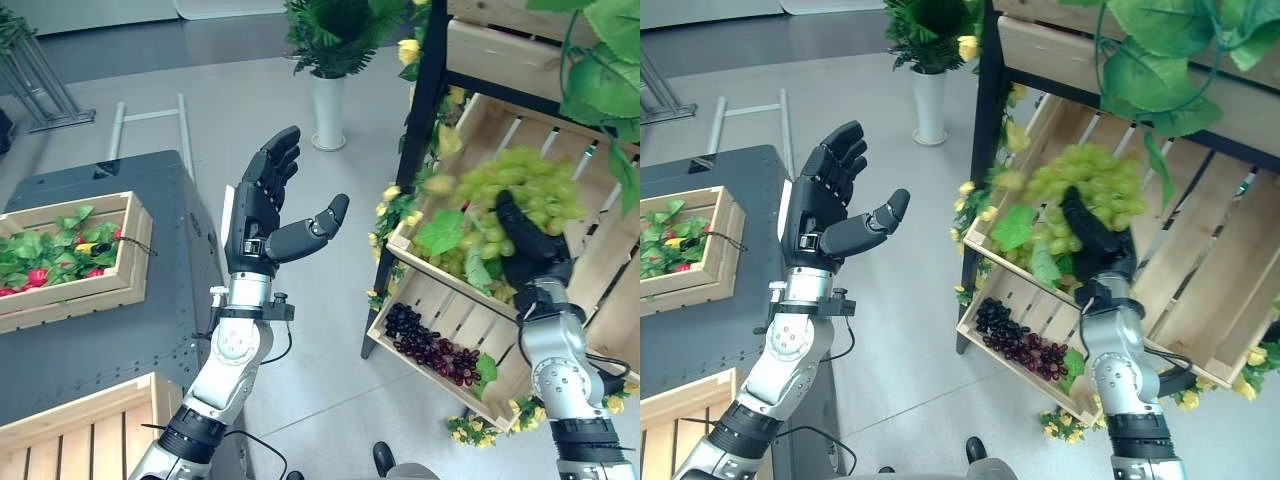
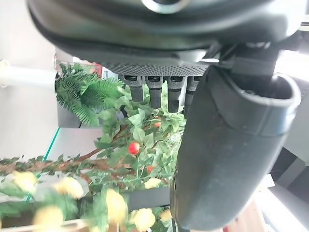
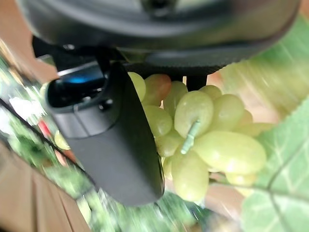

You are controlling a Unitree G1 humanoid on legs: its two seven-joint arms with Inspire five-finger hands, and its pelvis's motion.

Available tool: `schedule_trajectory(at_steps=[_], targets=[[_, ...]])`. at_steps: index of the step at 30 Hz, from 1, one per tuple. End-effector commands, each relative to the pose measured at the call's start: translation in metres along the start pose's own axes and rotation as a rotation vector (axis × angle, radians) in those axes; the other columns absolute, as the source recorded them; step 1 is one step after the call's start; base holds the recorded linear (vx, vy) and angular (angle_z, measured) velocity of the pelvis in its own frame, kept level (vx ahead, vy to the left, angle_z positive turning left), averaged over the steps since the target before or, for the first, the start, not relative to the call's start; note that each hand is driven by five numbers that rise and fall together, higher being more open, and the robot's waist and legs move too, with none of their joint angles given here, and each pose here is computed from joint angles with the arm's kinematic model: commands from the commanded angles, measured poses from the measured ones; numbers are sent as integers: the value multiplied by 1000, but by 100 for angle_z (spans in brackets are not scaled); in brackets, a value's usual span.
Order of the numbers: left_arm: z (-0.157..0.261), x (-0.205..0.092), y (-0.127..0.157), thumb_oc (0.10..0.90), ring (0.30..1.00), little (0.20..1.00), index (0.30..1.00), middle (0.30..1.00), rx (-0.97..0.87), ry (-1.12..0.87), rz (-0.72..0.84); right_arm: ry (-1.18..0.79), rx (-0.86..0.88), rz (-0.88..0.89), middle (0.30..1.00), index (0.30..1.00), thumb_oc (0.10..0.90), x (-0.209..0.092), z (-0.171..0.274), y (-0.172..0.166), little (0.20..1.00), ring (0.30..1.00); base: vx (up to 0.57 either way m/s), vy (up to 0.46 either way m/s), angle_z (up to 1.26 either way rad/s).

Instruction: Pick up the fruits from the basket on one side to the basket on the other side

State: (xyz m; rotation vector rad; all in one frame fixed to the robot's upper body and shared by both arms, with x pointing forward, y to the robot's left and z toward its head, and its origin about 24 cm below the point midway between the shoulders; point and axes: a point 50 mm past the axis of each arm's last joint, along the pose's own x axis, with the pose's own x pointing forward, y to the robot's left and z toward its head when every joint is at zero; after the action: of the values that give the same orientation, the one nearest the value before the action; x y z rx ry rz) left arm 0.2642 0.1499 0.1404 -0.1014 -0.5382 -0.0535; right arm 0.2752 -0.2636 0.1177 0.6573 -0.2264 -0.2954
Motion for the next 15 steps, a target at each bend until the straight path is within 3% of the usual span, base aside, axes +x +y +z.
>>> schedule_trajectory(at_steps=[1, 13, 14, 15], targets=[[22, 28, -11, 800, 900, 900, 900, 900, 7, -171, -54, -310, -11, 33, 300, 300, 400, 27, 71, 13, 300, 300, 9, -26, -4], [20, 28, -15, 800, 900, 900, 900, 900, -6, -133, -116, -343, -34, -348, 300, 300, 400, 52, 89, -43, 300, 300, -3, -53, 5], [20, 29, -15, 800, 900, 900, 900, 900, -7, -133, -125, -336, -104, -380, 514, 514, 543, 54, 90, -45, 514, 514, 1, -38, 17], [21, 29, -16, 800, 900, 900, 900, 900, -8, -133, -130, -328, -161, -395, 596, 596, 598, 56, 91, -46, 596, 596, 0, -36, 16]])
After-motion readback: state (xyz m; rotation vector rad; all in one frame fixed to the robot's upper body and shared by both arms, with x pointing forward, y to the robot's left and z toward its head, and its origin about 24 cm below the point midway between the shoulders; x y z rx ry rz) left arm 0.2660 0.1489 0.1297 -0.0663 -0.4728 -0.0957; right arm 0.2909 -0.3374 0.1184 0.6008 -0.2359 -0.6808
